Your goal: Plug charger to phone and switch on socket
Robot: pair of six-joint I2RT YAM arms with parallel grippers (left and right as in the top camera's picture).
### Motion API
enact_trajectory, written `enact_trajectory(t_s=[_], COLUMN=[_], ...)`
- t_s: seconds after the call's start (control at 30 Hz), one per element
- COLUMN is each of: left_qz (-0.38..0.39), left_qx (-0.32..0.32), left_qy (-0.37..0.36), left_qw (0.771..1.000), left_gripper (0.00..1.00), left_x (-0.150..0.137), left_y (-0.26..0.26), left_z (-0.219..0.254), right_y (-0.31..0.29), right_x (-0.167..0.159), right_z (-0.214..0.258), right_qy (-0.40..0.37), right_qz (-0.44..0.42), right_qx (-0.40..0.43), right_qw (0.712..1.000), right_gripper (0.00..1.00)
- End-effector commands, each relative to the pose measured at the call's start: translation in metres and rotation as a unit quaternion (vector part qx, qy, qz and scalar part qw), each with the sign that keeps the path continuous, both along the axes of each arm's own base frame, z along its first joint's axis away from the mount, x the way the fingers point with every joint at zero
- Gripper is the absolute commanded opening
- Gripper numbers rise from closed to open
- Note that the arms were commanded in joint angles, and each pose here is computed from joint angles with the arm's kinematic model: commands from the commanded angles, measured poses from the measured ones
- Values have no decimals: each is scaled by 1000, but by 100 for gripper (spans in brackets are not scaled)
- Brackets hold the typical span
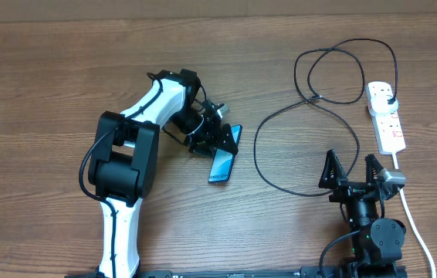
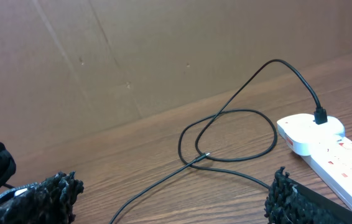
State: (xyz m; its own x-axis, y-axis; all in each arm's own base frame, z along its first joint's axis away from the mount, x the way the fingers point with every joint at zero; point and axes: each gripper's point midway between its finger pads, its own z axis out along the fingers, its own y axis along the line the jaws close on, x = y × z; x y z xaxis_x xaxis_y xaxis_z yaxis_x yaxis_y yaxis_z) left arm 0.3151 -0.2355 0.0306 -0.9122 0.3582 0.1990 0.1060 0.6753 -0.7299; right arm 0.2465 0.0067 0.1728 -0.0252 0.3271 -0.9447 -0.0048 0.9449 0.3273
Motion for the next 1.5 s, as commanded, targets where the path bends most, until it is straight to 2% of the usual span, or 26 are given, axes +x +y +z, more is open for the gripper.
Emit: enact_trajectory(t_s=[0.0,0.3,0.57,1.0,1.13,1.47], left_qz=[14,71,91,105,120,154], left_qx=[-98,-272,-332,-322,-304,-260], left_qy=[36,92,113,145,183,269], left_qw=[994,955,932,930,927,914], left_gripper=[63,63,61,60,52,53], left_x=[-7,3,10,10,8,7], left_y=[-25,-52,-56,-56,-55,-55], left_z=[26,87,110,111,112,112], right_y=[0,0,0,0,0,0], right_x=[0,0,0,0,0,0], right_z=[-2,-2,-2,-2,-2,-2], right_qy=[0,-1,-1,-1,0,0], right_qz=[0,0,0,0,0,0], right_qx=[-5,-5,-5,-5,-5,-5], right_qw=[1000,1000,1000,1000,1000,1000], right_gripper=[100,100,100,100,100,100])
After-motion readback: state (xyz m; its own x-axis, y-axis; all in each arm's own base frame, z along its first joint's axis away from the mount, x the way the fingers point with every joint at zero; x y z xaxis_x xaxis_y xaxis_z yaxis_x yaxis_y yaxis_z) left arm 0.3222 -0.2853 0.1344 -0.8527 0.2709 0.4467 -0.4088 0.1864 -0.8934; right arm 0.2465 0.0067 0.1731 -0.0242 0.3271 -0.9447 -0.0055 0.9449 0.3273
